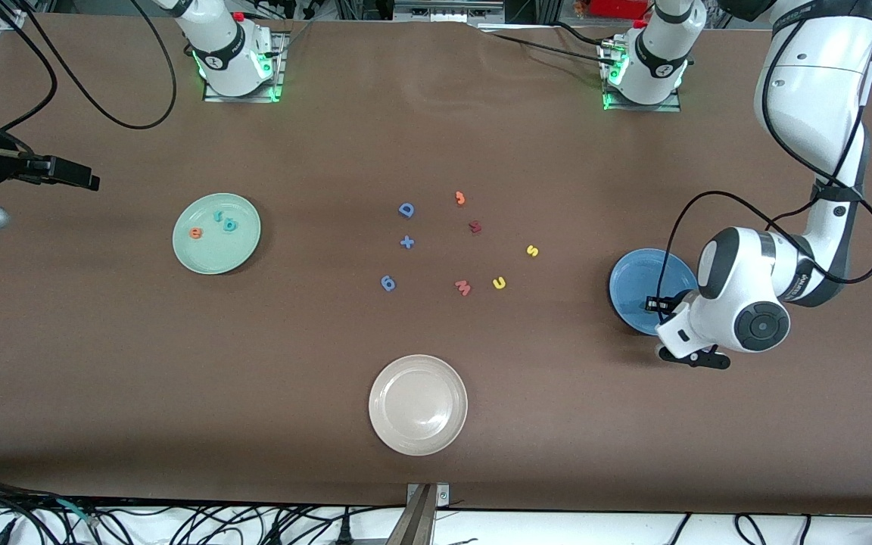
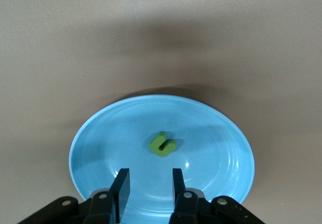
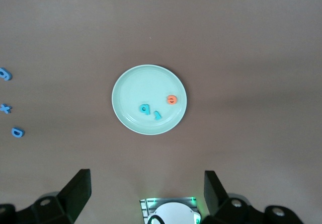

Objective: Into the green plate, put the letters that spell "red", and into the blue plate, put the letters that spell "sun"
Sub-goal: 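Lower the green u onto the blue plate and open the left gripper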

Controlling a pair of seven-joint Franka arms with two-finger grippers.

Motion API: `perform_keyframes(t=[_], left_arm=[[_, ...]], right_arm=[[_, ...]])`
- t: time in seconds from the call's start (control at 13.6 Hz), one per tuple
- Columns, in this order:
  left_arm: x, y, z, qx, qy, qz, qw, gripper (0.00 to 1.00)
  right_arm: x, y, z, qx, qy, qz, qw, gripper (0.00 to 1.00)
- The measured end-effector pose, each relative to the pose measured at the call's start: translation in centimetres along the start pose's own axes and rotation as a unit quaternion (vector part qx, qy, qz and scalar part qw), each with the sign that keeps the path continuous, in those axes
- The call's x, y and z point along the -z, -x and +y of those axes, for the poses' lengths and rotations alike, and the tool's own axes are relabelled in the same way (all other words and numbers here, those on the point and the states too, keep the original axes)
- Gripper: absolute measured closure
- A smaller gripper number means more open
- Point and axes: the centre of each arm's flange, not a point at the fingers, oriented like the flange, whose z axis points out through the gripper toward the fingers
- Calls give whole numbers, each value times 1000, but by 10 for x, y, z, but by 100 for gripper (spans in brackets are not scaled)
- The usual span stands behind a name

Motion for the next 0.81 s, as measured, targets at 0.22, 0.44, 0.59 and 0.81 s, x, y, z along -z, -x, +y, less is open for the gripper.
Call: perform_keyframes(t=[0.22, 0.44, 0.59, 0.81], left_arm=[[6, 0, 0, -1, 0, 6, 1000, 33], [23, 1, -4, 3, -2, 19, 1000, 3], [41, 8, -18, 13, -1, 28, 1000, 0], [73, 20, -43, 32, 1, 48, 998, 0]], right_arm=[[-3, -3, -11, 9, 2, 6, 1000, 0], [-10, -7, -10, 8, 2, 4, 1000, 0], [-14, -8, -10, 8, 2, 2, 1000, 0], [-16, -8, -10, 8, 3, 0, 1000, 0]])
